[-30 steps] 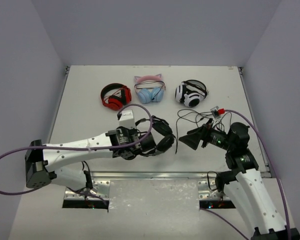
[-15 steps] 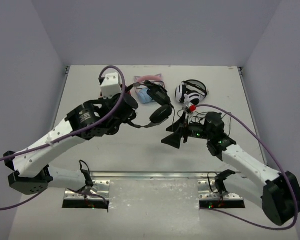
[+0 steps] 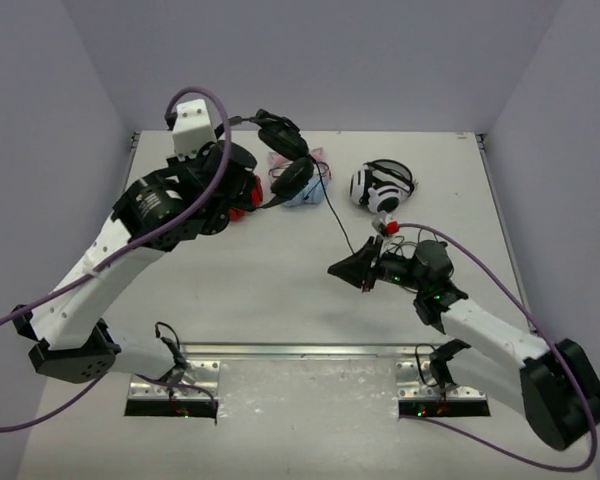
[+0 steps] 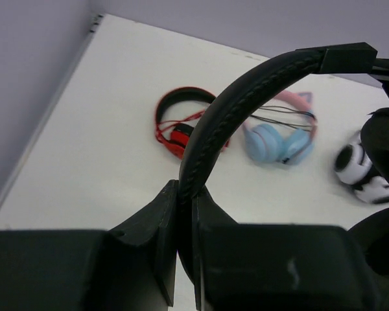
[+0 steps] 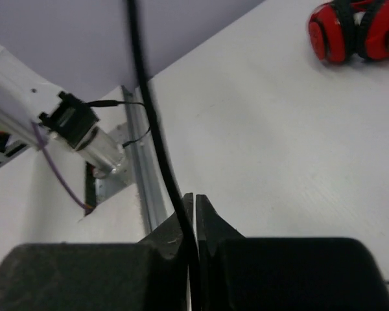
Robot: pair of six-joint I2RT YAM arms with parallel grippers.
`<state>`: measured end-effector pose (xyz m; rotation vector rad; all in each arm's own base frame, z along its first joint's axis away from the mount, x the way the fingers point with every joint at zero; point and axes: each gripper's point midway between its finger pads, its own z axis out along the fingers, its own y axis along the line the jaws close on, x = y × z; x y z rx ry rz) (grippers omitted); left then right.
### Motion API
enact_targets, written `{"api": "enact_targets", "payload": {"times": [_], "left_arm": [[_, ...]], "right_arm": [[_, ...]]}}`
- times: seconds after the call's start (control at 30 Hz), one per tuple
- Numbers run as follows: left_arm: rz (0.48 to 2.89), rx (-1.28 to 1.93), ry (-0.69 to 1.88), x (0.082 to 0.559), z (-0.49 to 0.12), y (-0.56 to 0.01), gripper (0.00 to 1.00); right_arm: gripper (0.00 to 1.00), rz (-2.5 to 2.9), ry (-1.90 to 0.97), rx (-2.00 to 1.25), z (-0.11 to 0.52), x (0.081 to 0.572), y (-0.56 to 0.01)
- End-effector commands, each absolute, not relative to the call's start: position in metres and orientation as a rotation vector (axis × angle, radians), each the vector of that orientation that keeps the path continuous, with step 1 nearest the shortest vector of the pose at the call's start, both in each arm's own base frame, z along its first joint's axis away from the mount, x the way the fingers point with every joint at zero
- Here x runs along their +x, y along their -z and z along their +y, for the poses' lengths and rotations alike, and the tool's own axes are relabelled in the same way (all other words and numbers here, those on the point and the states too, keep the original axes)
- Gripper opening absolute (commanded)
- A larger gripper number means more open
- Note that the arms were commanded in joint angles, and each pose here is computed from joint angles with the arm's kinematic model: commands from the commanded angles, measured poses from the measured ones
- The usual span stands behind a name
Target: Wrap the headphones
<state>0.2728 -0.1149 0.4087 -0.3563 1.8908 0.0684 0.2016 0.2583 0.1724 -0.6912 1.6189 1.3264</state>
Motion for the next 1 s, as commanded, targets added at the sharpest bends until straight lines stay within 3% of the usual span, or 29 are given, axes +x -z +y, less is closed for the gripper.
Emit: {"api": "enact_targets", "payload": {"times": [0.0,0.07,0.2,0.43,0.7,0.87,0.97], "left_arm": [[1.818,-0.390,-0.309,0.283,-0.084,-0.391,0.01],[1.805,-0.381,-0.262,0.288,-0.090,-0.385,0.00],[1.944,-0.065,-0.231,0.296,-0.125,-0.328,0.00],[2.155,0.242,-0.283,0.292,-0.153,-0.231,0.00],[2.234,0.496,-0.178,0.271,-0.197,-0.196,0.00],[2.240,0.516,-0.184,0.268,-0.201,-0.187,0.01],[2.250,0.583,-0.150,0.262,-0.212,-0.179,0.00]], "right_arm": [[0.01,1.566,-1.063,-0.618,0.232,0.214,-0.192],[0.01,1.643,-0.921,-0.556,0.212,0.222,-0.192],[0.01,1.633,-0.638,-0.515,0.177,0.239,-0.231],[0.01,1.727,-0.619,-0.626,0.186,0.246,-0.259],[0.16,1.762,-0.609,-0.799,0.209,0.258,-0.255],[0.13,1.773,-0.536,-0.820,0.212,0.270,-0.250],[0.20,1.751,-0.513,-0.814,0.217,0.275,-0.261]]}}
